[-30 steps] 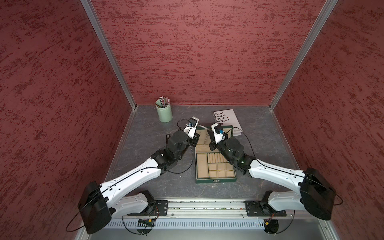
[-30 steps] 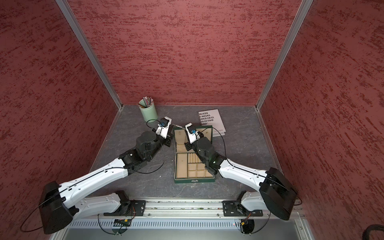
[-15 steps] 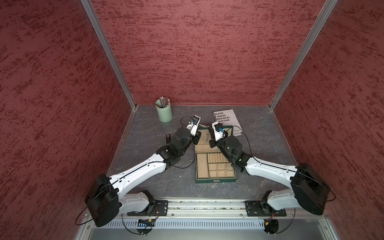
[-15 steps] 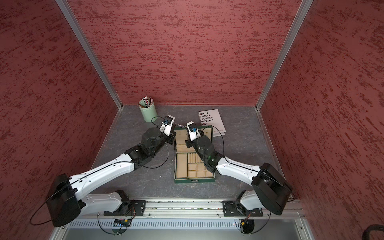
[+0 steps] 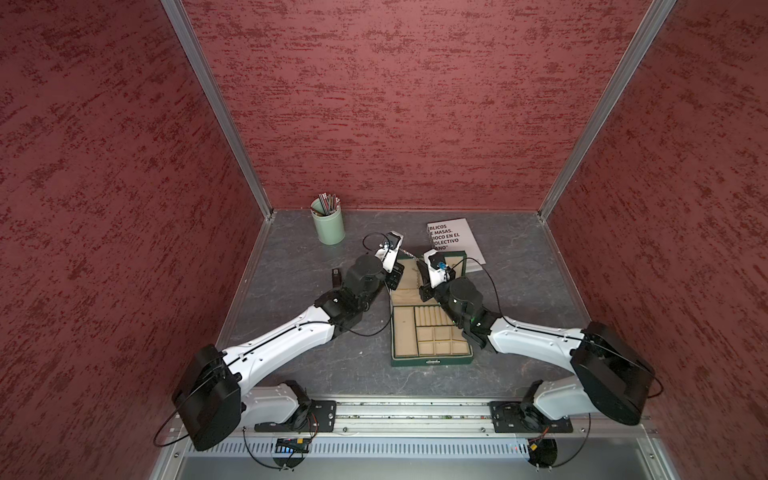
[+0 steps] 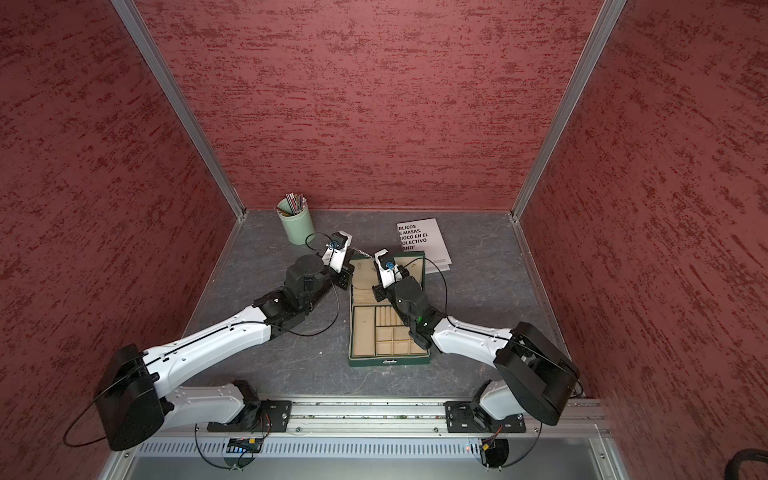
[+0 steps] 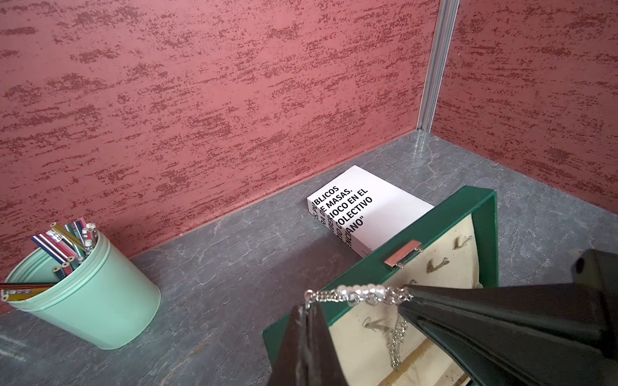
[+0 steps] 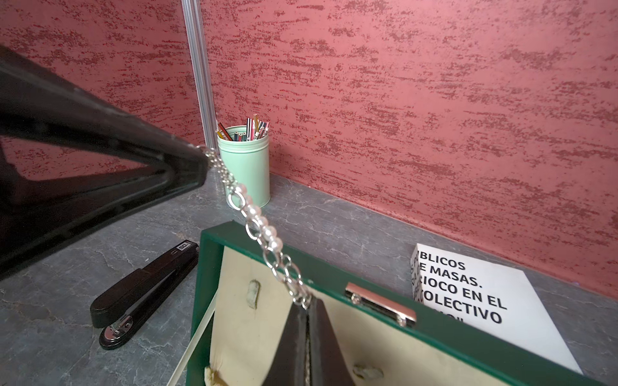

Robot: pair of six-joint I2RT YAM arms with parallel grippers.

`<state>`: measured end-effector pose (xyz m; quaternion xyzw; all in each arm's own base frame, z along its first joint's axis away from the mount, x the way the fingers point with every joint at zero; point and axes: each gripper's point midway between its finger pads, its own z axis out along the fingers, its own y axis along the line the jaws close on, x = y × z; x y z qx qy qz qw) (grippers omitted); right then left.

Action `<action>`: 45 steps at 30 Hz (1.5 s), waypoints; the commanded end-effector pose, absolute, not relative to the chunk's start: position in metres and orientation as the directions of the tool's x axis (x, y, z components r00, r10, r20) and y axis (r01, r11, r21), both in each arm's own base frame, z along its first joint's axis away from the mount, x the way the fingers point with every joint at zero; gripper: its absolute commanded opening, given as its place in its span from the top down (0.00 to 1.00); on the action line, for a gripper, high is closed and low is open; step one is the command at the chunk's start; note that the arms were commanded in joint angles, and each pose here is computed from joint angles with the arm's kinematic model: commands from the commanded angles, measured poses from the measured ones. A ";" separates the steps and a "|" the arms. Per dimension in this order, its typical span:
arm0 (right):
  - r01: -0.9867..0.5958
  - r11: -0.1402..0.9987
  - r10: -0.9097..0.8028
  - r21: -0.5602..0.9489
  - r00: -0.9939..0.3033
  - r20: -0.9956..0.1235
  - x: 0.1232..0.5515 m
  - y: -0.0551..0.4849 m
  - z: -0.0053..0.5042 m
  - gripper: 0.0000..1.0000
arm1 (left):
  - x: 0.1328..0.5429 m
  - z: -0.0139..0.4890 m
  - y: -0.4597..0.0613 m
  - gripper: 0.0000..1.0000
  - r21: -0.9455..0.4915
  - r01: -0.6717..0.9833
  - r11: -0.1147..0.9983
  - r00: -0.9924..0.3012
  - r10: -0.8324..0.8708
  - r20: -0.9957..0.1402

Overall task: Put jewelry chain into jewelry box
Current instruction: Hang the necklace on the jewelry box clasp.

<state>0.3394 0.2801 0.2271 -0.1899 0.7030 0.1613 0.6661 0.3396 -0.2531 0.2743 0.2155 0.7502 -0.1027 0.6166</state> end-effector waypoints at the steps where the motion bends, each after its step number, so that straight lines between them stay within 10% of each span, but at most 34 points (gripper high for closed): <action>1: -0.473 0.881 -0.027 0.000 -0.049 -0.998 0.342 0.277 0.223 1.00 | 0.344 0.271 -0.251 1.00 0.091 0.432 0.897 -0.148 0.170 -0.974; 45: -0.461 0.882 0.002 0.094 -0.195 -0.981 0.356 0.275 0.183 1.00 | 0.341 0.218 -0.257 1.00 0.085 0.396 0.914 -0.238 0.192 -0.952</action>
